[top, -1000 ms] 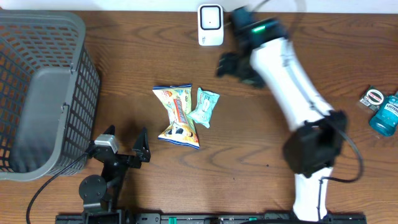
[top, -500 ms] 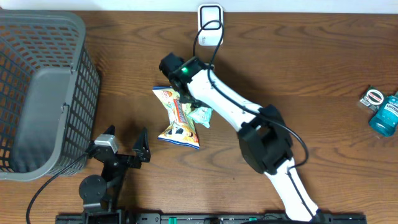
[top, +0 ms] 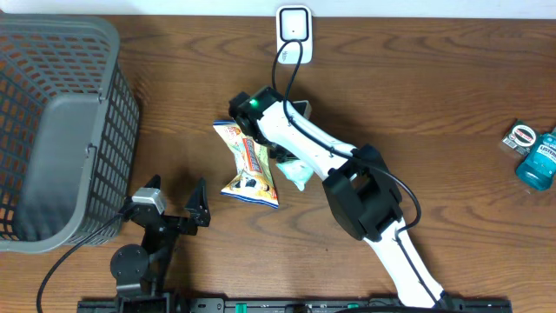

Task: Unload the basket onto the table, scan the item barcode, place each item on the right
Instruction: 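Carry the tin to the right table edge and release it, then reach the right gripper to the mint-green wipes packet and grasp it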

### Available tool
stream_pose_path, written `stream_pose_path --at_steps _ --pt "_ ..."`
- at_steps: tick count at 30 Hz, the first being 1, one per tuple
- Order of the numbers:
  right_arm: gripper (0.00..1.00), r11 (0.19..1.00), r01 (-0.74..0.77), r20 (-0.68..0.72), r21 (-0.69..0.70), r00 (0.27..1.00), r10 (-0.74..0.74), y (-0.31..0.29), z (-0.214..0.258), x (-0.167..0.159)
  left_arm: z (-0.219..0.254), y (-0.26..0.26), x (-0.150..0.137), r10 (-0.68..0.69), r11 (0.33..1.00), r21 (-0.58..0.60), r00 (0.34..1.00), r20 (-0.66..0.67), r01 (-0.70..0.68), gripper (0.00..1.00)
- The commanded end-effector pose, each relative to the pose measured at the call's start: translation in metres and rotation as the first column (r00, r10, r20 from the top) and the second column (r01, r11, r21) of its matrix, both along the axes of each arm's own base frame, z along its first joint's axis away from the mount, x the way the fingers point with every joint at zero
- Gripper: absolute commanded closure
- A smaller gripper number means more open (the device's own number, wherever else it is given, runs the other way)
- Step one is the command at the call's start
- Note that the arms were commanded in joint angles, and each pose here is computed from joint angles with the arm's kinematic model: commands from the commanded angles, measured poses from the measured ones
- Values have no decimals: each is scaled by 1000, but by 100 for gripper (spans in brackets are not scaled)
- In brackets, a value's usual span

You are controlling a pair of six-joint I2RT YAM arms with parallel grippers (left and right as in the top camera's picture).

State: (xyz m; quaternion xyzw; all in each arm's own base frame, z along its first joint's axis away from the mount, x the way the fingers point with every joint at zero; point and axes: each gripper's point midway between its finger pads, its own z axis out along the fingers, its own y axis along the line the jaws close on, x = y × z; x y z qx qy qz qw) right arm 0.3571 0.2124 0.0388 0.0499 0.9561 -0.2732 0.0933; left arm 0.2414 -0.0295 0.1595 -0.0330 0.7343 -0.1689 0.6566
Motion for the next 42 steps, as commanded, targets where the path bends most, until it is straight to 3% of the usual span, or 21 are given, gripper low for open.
stream_pose_path --at_steps 1,5,8,13,16,20,24,29,34,38,42 --pt "36 986 -51 72 -158 995 63 -30 23 21 -16 -2 -1 -12 1000 -3 999 -45 12 2" --pt "32 984 -112 17 -138 993 116 -38 38 26 -16 -2 -1 -12 1000 -3 999 -45 12 3" --pt "32 993 -110 -59 29 992 112 -16 27 12 -16 -2 -1 -12 1000 -3 999 -45 12 2" --pt "33 950 -105 -22 293 993 117 39 8 19 -16 -2 -1 -12 1000 -3 999 -45 12 2" --pt "34 929 -122 -6 349 991 132 55 -1 20 -16 -2 -1 -12 1000 -3 999 -45 12 2" --pt "36 946 -94 3 310 995 98 53 -13 11 -16 -2 -1 -12 1000 -3 999 -45 12 2" --pt "37 946 -137 -65 295 985 163 54 -21 -7 -16 -2 -1 -12 1000 -3 999 -45 12 2" --pt "38 892 -363 -217 269 880 424 55 -19 -32 -16 -2 -1 -12 1000 -3 999 -45 12 2" --pt "39 856 -509 -366 92 782 505 19 -2 -42 -16 -2 -1 -12 1000 -3 999 -45 12 2" --pt "44 862 -500 -366 -88 820 439 -9 20 -35 -16 -2 -1 -12 1000 -3 999 -45 12 2" --pt "44 862 -498 -348 -94 828 440 -12 38 -36 -16 -2 -1 -12 1000 -3 999 -45 12 2"
